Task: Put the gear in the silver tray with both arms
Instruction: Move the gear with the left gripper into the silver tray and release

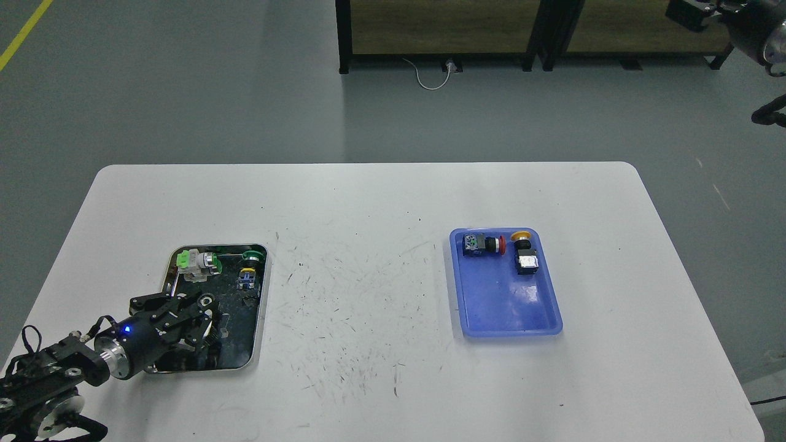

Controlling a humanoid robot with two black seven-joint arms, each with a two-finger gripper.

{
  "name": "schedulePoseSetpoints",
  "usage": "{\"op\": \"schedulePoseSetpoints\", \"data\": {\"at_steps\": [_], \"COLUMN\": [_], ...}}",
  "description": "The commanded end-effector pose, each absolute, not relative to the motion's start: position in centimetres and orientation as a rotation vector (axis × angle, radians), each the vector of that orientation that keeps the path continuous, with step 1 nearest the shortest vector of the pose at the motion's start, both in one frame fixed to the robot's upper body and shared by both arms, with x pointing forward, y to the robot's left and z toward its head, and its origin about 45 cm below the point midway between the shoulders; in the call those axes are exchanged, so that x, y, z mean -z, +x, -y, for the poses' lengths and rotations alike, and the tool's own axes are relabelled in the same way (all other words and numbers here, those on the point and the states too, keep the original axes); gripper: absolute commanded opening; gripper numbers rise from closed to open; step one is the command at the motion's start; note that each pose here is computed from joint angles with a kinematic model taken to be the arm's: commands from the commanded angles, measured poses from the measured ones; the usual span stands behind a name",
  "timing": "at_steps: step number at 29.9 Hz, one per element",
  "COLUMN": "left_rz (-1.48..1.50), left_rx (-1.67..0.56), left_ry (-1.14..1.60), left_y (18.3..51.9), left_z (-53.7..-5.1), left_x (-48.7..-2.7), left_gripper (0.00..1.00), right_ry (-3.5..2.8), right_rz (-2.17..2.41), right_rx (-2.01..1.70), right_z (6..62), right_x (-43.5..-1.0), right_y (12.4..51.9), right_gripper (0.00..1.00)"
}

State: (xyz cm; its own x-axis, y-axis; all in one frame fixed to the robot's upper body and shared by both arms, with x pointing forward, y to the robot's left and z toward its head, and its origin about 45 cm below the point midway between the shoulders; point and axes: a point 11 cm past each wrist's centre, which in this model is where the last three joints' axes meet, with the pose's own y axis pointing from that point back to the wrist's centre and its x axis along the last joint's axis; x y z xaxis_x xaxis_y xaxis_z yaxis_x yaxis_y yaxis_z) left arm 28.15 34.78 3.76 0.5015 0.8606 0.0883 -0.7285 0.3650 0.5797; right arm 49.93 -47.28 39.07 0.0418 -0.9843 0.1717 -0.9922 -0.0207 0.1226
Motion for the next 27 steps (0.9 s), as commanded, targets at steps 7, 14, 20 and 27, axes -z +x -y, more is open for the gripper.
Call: {"op": "schedulePoseSetpoints", "data": {"at_steps": [7, 14, 20, 27], "left_rz": [-0.301, -0.296, -0.304, -0.303], "left_rx": [-1.125, -1.132, -1.111, -1.084], "left_ry": [0.529, 0.532, 0.545, 0.557], "left_y": [29.6, 29.7, 28.9, 28.7], "left_z": [-35.5, -35.9, -35.5, -35.1], "left_x": [-4.9, -5.2, -4.6, -4.4], "left_gripper": [0.96, 0.97, 0.96, 0.72], "right_ry": [2.114, 2.124, 2.124, 2.124], "right_rz": [2.044, 2.052, 2.05, 2.049], "right_rx": [-0.069, -0.079, -0.076, -0.078], "right_z": [47.1, 47.0, 47.0, 46.9], "right_x": [-39.7, -40.2, -40.1, -40.2], "right_y": [50.1, 50.1, 50.2, 50.2], "right_gripper": [1.0, 1.0, 1.0, 1.0]}}
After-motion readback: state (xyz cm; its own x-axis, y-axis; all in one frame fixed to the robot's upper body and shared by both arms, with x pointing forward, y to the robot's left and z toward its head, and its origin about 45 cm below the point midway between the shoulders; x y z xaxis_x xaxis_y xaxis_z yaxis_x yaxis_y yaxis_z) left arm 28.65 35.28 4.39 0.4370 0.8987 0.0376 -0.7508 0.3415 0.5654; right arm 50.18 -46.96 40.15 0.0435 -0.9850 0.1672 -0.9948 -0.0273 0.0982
